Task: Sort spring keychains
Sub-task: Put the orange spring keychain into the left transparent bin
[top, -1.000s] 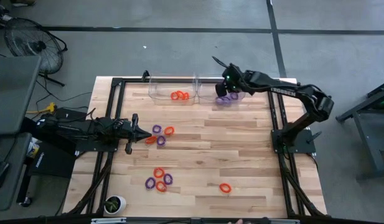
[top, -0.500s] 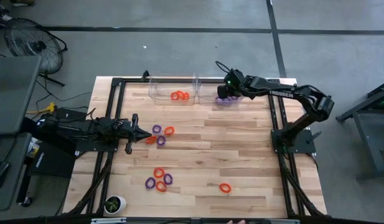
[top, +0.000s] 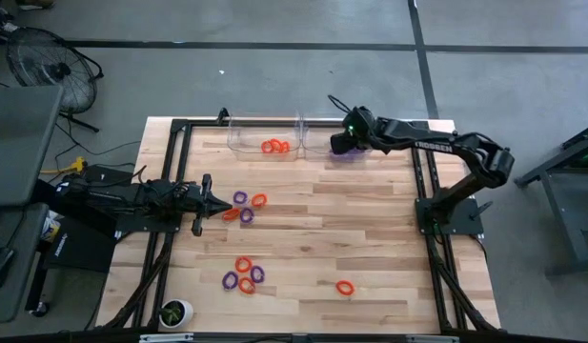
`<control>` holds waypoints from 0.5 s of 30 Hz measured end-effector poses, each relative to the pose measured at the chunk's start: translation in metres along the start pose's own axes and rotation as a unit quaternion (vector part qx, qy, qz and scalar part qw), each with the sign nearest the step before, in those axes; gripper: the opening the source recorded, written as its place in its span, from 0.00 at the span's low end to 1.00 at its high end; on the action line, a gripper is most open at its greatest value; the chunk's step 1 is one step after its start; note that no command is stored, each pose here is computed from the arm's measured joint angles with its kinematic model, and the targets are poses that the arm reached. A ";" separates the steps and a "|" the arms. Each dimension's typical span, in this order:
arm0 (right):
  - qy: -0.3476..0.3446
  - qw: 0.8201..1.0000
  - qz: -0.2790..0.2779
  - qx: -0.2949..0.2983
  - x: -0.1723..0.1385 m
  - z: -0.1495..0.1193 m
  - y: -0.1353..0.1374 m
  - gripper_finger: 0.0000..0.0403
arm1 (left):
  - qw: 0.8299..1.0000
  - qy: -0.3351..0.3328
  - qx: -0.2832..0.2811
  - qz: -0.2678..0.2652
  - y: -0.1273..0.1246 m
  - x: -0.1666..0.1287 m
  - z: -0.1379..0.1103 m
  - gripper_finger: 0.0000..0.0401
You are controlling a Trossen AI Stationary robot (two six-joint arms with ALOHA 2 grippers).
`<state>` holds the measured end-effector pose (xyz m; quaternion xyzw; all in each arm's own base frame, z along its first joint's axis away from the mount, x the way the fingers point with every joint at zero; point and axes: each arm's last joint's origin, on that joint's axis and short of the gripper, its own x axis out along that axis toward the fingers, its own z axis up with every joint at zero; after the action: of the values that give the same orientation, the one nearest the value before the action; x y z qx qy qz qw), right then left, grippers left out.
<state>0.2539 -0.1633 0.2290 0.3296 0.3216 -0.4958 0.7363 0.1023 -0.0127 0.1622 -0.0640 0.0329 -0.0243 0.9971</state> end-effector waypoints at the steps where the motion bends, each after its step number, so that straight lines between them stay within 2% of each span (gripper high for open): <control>1: 0.001 1.000 0.014 -0.011 -0.003 -0.001 0.003 0.37 | 1.000 0.000 0.000 0.000 0.000 0.000 0.000 0.00; 7: 0.007 0.990 0.102 -0.093 -0.028 -0.013 0.023 0.38 | 1.000 0.000 0.000 0.000 0.000 0.000 0.000 0.00; 15: 0.062 0.956 0.202 -0.205 -0.060 -0.053 0.052 0.38 | 1.000 0.000 0.000 0.000 0.000 0.000 0.000 0.00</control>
<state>0.2767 -0.0744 0.2555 0.2595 0.3881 -0.2388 0.8515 0.1023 -0.0127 0.1622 -0.0640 0.0329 -0.0241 0.9971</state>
